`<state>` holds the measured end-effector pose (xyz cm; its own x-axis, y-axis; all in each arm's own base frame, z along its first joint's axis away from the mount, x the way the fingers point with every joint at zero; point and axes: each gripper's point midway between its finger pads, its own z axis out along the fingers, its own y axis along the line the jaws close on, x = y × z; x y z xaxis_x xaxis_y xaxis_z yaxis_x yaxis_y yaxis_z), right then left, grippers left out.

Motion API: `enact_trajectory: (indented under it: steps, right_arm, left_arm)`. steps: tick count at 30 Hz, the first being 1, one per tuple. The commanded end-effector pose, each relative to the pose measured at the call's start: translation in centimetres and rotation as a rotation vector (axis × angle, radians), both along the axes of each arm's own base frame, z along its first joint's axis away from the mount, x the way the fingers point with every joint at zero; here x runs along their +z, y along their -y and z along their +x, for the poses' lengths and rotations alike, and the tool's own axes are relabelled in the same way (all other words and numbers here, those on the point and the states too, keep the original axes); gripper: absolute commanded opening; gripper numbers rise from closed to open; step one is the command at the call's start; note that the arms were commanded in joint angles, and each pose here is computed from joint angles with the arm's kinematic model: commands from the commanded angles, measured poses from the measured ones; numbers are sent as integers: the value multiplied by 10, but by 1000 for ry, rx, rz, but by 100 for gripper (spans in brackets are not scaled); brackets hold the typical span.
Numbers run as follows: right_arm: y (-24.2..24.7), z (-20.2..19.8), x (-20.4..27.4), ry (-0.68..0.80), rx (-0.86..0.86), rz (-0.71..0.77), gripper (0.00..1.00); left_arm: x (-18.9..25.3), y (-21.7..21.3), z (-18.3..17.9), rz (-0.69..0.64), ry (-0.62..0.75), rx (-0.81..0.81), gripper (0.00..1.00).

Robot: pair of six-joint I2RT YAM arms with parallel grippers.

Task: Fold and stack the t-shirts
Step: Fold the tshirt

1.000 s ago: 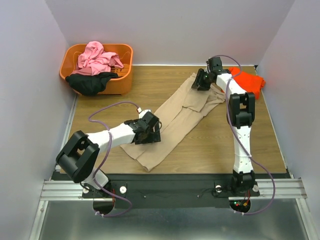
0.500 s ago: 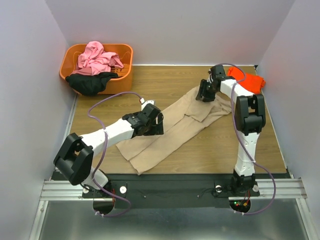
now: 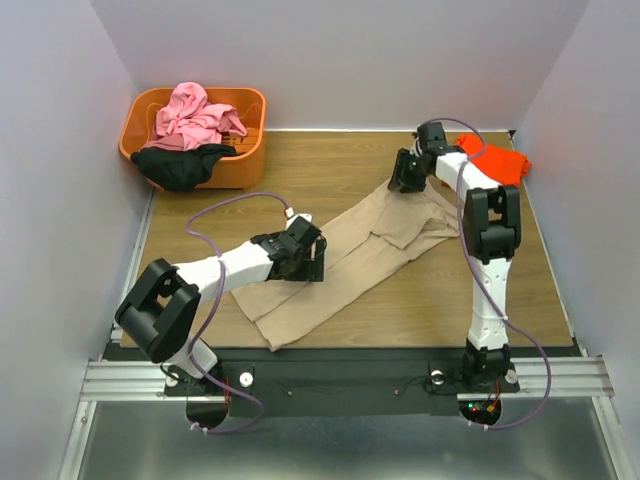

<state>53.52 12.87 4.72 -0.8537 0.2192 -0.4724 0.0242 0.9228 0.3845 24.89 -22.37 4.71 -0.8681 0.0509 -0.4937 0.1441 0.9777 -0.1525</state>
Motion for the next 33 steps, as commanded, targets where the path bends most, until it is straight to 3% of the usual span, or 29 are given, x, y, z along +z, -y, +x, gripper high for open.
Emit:
enact_trajectory:
  steps: [1,8,15,19,20,24,33]
  right_arm:
    - [-23,36,4,60,12,69,54]
    - [-48,84,93,256,29,209,54]
    - [-42,57,165,365,77,185,56]
    - [-30,22,150,302,63,134,56]
    - [-26,8,123,240,66,111,56]
    - [-12,-24,95,167,45,47,56]
    - [6,-50,33,38,7,-41,56]
  left_arm:
    - [20,-8,-5,-40,44,39,88]
    - [29,-17,-11,-51,65,52,88]
    - [14,-17,-14,-19,45,0,89]
    - [1,-20,-16,4,27,-4,89]
    - [-1,-19,-17,3,24,-9,89]
    - [-7,-17,-19,-10,5,-12,88]
    - [-27,-19,-29,-1,-33,-35,88]
